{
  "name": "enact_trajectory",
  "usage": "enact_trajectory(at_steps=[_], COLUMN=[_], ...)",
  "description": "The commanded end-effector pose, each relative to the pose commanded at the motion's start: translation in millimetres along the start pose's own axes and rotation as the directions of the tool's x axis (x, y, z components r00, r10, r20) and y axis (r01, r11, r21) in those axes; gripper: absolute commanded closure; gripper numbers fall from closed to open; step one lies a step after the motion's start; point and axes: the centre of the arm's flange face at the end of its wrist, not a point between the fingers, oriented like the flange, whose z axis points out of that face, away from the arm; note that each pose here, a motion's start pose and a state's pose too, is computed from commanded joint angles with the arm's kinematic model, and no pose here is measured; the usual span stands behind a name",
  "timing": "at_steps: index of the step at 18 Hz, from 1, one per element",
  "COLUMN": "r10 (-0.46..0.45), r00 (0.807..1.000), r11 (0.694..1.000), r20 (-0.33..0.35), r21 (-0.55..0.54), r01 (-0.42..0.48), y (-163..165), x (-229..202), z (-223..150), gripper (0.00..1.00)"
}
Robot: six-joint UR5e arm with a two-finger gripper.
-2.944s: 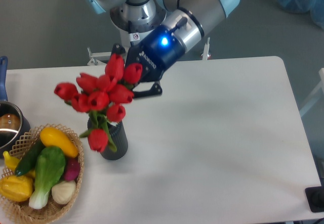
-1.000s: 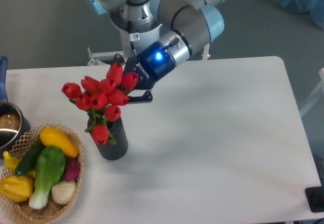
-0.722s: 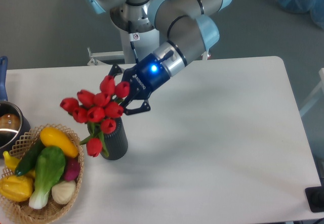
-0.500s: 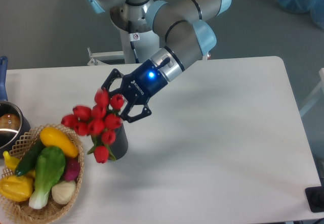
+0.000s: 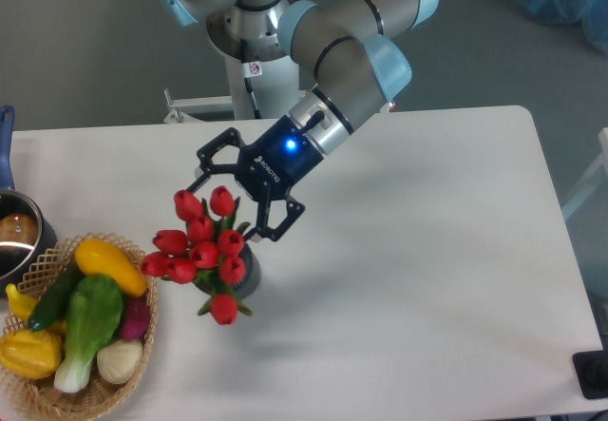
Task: Insert the flowers into the vase
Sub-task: 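Push the tulips deeper into the vase and slide the vase along, then open the gripper and lift it away from the tulips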
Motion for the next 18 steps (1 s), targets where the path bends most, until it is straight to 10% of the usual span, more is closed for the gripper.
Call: enact_trajectory(at_steps=[12, 18], r10=[0.02, 0.098], r00=[0.993, 0.959], r11=[0.992, 0.959], r20=[0.117, 0.267], r21=[-0.122, -0.283], r01=[-0.005, -0.019], y=[8.2, -0.9], x=[17.8, 25.3], z=[-28.6, -62.8], gripper=[0.0, 0.0])
